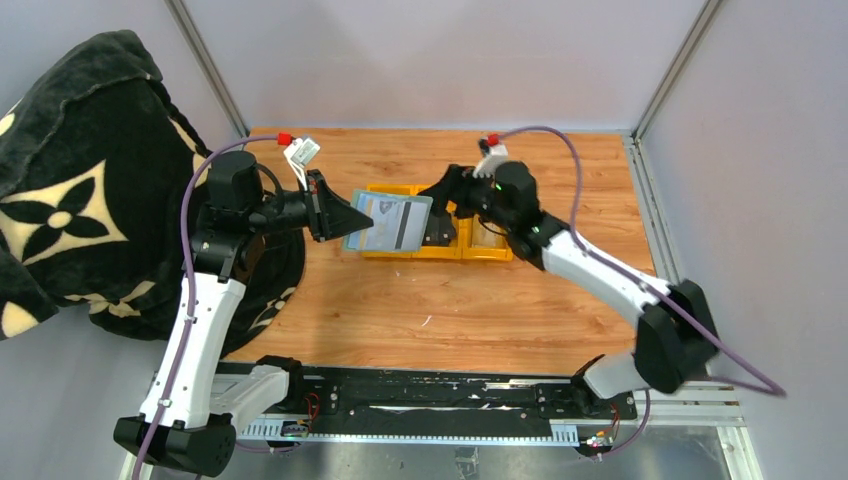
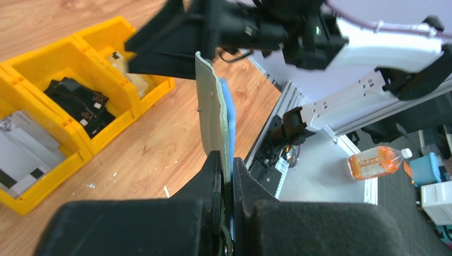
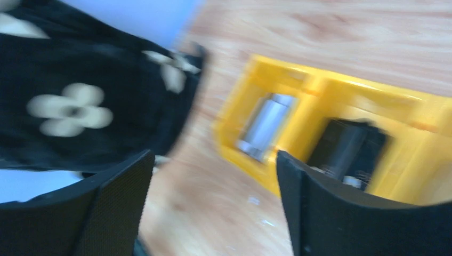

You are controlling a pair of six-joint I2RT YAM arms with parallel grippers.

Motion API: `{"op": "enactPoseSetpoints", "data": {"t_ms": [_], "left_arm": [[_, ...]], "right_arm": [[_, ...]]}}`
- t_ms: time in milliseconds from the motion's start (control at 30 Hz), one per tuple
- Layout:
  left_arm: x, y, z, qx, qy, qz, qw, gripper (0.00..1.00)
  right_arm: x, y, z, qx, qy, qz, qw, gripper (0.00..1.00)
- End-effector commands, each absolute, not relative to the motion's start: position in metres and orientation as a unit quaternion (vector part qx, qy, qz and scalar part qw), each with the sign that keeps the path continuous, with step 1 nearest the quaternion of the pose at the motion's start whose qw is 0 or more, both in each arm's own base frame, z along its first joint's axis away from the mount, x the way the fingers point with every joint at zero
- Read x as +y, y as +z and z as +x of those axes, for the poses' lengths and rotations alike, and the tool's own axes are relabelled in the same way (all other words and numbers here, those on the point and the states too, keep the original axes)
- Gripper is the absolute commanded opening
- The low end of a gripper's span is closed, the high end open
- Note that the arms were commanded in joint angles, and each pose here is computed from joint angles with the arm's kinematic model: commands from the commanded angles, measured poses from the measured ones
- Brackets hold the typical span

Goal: Take the credit cards out of the card holder
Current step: Place the credit card in the storage box, then remove the credit card from the card holder.

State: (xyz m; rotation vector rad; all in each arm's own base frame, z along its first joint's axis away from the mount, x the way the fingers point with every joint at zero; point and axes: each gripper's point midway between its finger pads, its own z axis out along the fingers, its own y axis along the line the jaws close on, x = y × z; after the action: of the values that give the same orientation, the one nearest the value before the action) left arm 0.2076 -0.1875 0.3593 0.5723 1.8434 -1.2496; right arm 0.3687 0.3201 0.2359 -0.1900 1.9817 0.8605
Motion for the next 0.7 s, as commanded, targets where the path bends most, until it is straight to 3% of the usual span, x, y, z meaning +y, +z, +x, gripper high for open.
{"op": "enactPoseSetpoints", "data": {"t_ms": [0,300,667], "left_arm": [[-0.191,0.386,0.208,0.697,-0.515,0.234,0.440,0.00],[-0.196,0.393,0.219,0.684,-0.545,0.207,0.440,0.00],[-0.197,0.399,0.215,0.677,-0.561,0.195,0.435,0.00]], "right_arm": [[0.328,0.311,0.293,0.652,0.574,-0.101,0.486,0.91],[0.303,0.354,0.188,0.463,0.752,-0.115,0.456,0.92],[0.332,0.355,0.186,0.452,0.774,-0.109,0.430,0.92]]}}
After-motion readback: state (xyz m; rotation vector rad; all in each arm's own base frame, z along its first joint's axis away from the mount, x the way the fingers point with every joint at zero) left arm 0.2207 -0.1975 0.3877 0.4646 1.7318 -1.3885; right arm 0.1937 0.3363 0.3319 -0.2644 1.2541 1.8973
